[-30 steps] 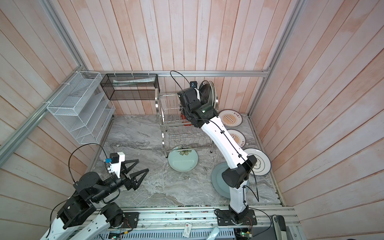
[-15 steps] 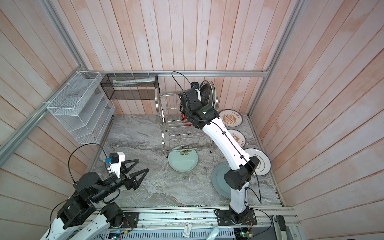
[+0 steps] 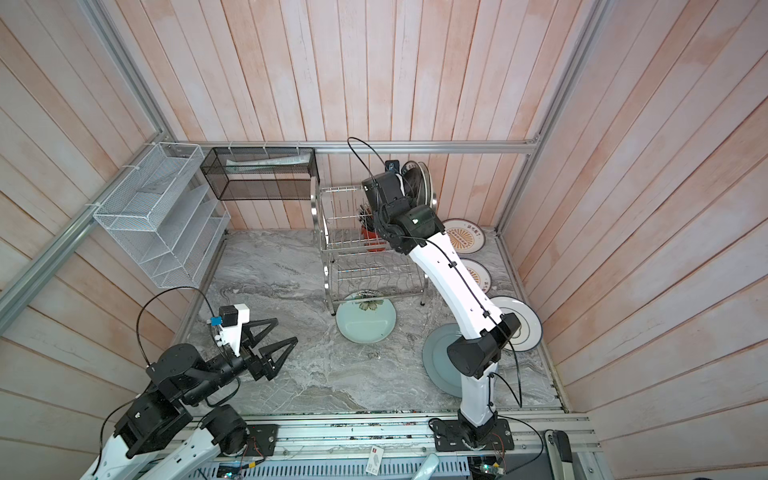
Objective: Load the plates into the dish rack
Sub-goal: 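Lower the bamboo tray into the upper slots beside the dark plates with the right gripper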
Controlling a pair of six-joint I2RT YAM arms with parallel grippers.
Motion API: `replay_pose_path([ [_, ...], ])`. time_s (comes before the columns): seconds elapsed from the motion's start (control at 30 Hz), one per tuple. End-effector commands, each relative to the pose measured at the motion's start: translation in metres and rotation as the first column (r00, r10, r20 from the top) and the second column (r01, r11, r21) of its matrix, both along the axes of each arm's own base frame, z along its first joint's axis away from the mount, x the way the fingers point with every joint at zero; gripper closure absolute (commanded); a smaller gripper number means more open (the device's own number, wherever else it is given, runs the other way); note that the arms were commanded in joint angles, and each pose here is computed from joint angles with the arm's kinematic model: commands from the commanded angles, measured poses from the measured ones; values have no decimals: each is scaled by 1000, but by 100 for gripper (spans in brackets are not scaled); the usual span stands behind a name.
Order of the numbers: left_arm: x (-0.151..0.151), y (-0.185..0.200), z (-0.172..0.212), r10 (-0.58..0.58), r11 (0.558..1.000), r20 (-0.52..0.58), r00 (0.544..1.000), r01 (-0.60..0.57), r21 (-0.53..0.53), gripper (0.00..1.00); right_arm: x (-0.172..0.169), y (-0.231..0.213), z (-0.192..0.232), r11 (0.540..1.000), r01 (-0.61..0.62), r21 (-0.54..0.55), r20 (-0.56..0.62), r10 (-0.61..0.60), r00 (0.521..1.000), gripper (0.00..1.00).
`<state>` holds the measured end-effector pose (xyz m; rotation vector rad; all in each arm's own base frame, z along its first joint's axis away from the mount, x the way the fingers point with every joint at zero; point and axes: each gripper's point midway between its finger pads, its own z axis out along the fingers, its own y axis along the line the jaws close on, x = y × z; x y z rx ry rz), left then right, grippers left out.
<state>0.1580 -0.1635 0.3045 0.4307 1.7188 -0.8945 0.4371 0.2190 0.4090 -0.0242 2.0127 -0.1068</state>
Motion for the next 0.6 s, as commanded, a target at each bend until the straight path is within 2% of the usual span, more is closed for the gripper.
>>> replay_pose_path([
  [0.0, -1, -2, 0, -16, 1000, 12, 1000, 16, -5, 0, 2, 2, -1, 1000, -15, -3, -12, 15, 1000, 72],
  [0.23, -1, -2, 1, -15, 1000, 12, 1000, 15, -5, 0, 0, 4, 8, 999, -35, 16, 2, 35, 999, 56],
  [0.57, -2, -2, 1, -16, 1000, 14, 1000, 16, -7, 0, -2, 7, 13, 997, -68, 25, 10, 67, 998, 52],
])
